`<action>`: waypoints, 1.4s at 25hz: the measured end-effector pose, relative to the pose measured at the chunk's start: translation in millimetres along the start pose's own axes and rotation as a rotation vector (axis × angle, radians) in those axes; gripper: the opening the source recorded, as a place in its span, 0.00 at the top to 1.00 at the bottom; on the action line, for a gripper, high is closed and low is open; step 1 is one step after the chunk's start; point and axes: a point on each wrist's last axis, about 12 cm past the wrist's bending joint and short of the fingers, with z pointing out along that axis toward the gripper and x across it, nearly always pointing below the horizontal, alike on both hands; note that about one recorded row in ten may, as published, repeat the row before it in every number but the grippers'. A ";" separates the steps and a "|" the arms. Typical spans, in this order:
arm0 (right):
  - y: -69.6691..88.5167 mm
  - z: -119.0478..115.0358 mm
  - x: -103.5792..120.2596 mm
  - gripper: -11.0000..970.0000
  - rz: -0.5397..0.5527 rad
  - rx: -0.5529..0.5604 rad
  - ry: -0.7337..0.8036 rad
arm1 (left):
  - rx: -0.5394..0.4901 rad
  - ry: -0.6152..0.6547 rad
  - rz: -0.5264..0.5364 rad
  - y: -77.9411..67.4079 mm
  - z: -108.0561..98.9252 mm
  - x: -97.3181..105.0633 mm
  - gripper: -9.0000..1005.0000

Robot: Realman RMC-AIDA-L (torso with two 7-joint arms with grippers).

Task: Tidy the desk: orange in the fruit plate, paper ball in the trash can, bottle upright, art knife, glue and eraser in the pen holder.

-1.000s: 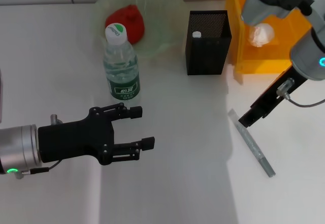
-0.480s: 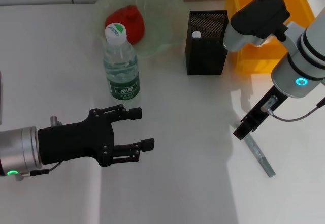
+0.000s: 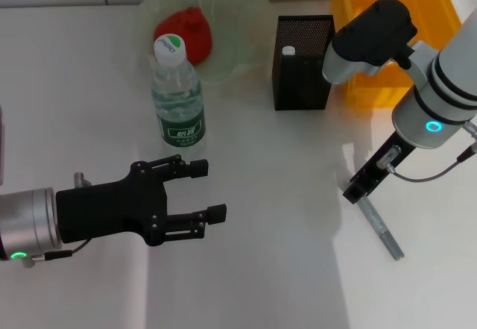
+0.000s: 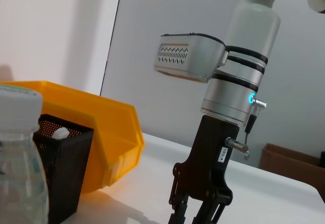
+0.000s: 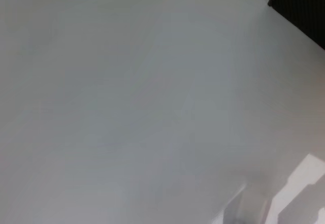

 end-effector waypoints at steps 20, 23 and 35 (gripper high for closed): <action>-1.4 5.2 0.5 0.76 -0.007 0.011 -0.016 | -0.001 -0.003 -0.001 -1.6 1.6 1.6 0.20; -1.0 2.4 -0.4 0.83 -0.009 0.013 -0.026 | 0.000 -0.003 -0.001 -1.7 1.7 1.6 0.20; -27.6 -95.8 22.2 0.85 0.121 -0.051 -0.702 | -0.001 -0.003 -0.009 -1.6 0.9 1.6 0.20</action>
